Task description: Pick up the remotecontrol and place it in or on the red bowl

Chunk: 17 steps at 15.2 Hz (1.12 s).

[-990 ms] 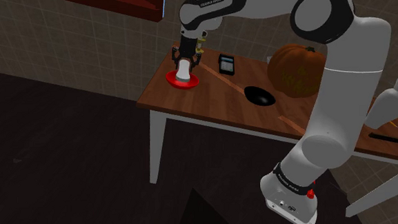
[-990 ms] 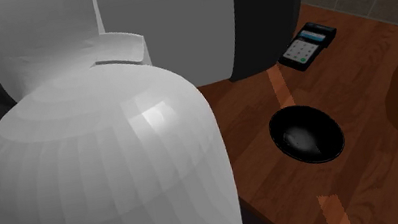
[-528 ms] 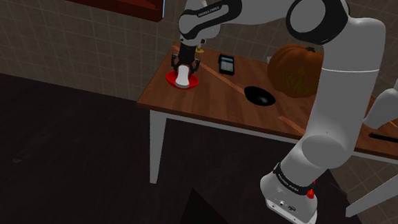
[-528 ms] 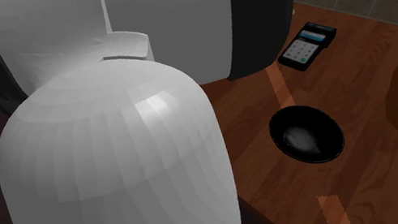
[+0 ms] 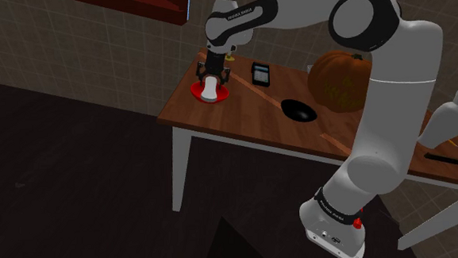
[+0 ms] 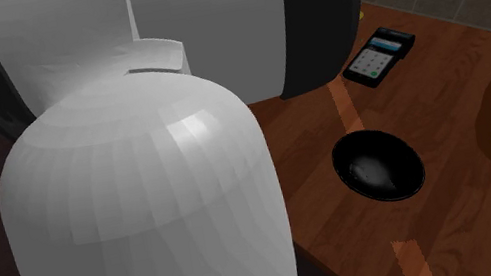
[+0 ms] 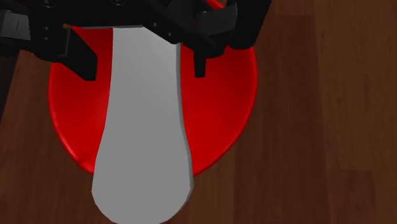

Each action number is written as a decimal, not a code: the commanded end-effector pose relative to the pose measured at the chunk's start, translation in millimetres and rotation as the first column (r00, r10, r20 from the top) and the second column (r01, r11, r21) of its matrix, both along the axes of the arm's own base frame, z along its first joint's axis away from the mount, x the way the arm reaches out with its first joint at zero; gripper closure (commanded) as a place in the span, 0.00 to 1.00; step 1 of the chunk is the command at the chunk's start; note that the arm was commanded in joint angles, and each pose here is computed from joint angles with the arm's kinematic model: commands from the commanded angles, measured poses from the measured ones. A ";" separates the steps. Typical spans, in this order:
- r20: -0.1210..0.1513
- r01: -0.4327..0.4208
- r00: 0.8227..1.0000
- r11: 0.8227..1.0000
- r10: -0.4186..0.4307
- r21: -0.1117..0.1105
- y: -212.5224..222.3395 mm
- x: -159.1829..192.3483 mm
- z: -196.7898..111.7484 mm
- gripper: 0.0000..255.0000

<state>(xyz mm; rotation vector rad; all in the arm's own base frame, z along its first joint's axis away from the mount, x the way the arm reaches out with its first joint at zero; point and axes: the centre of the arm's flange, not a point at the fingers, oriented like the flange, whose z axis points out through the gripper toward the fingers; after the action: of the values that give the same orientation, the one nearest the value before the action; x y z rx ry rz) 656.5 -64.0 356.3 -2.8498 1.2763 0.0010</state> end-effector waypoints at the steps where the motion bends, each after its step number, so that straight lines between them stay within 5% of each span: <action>1: 0.000 0.000 1.000 1.000 0.000 0.000 0.0 0.1 0.1 0.00; 5: 0.000 0.000 1.000 1.000 0.000 0.000 0.0 0.1 0.1 0.00; 9: 0.000 0.000 1.000 1.000 0.000 0.000 -0.9 -0.4 50.1 0.00; 17: 0.000 0.000 1.000 1.000 0.000 0.000 -0.9 -0.4 50.2 0.00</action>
<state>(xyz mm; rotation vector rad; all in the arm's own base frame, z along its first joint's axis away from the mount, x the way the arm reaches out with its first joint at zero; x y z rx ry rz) 656.1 -64.9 406.3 -2.8497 1.2763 0.0004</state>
